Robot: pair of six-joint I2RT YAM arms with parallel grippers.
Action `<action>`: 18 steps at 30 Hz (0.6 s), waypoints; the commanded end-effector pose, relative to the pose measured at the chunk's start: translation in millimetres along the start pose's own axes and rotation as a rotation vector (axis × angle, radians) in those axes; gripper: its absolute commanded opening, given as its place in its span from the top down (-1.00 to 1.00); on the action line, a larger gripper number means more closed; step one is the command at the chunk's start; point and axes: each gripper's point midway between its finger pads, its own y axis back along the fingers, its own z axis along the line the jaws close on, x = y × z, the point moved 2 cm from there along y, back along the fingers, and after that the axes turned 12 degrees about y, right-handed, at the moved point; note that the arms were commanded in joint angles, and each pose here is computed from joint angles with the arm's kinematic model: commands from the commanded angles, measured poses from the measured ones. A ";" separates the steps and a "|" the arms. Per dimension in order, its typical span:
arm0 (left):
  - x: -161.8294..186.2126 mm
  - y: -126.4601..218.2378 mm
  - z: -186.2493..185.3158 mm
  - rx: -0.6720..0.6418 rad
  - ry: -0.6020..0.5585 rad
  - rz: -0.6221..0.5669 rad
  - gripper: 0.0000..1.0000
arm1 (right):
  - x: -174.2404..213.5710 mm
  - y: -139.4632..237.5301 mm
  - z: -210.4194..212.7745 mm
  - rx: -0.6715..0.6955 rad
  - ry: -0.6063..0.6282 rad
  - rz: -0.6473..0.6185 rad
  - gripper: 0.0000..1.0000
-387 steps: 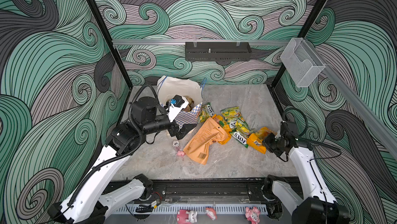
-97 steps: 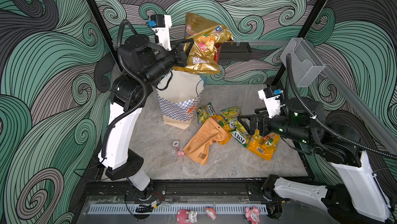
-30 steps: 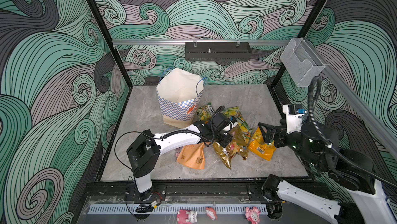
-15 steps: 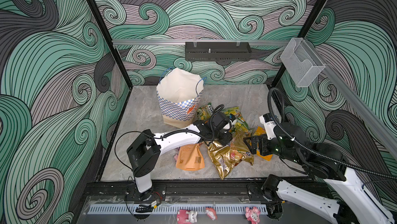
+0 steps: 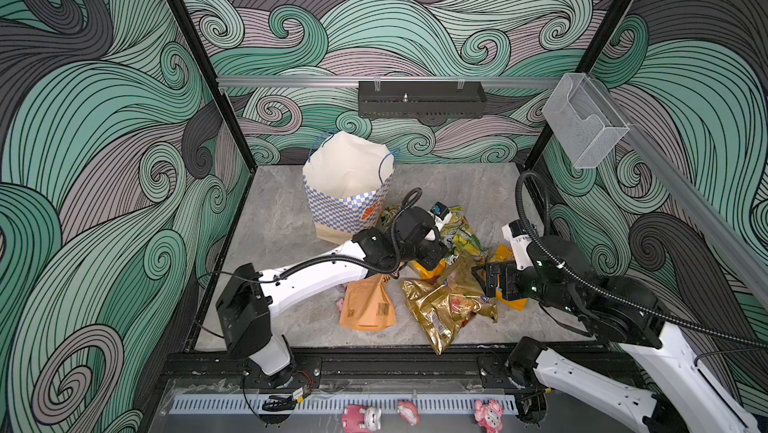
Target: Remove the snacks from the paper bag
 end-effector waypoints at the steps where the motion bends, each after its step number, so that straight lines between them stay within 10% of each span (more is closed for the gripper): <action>1: -40.3 55.0 21.4 -0.139 0.019 -0.209 -0.24 | -7.6 -7.6 -15.3 0.084 0.017 0.024 -0.99; 9: -46.0 143.2 117.8 -0.451 0.117 -0.384 -0.72 | -23.9 -57.1 -66.7 0.230 -0.116 0.032 -0.99; 18: 34.7 197.9 260.6 -0.861 0.362 -0.394 -0.97 | -3.7 -97.0 -140.4 0.456 -0.212 -0.020 -0.99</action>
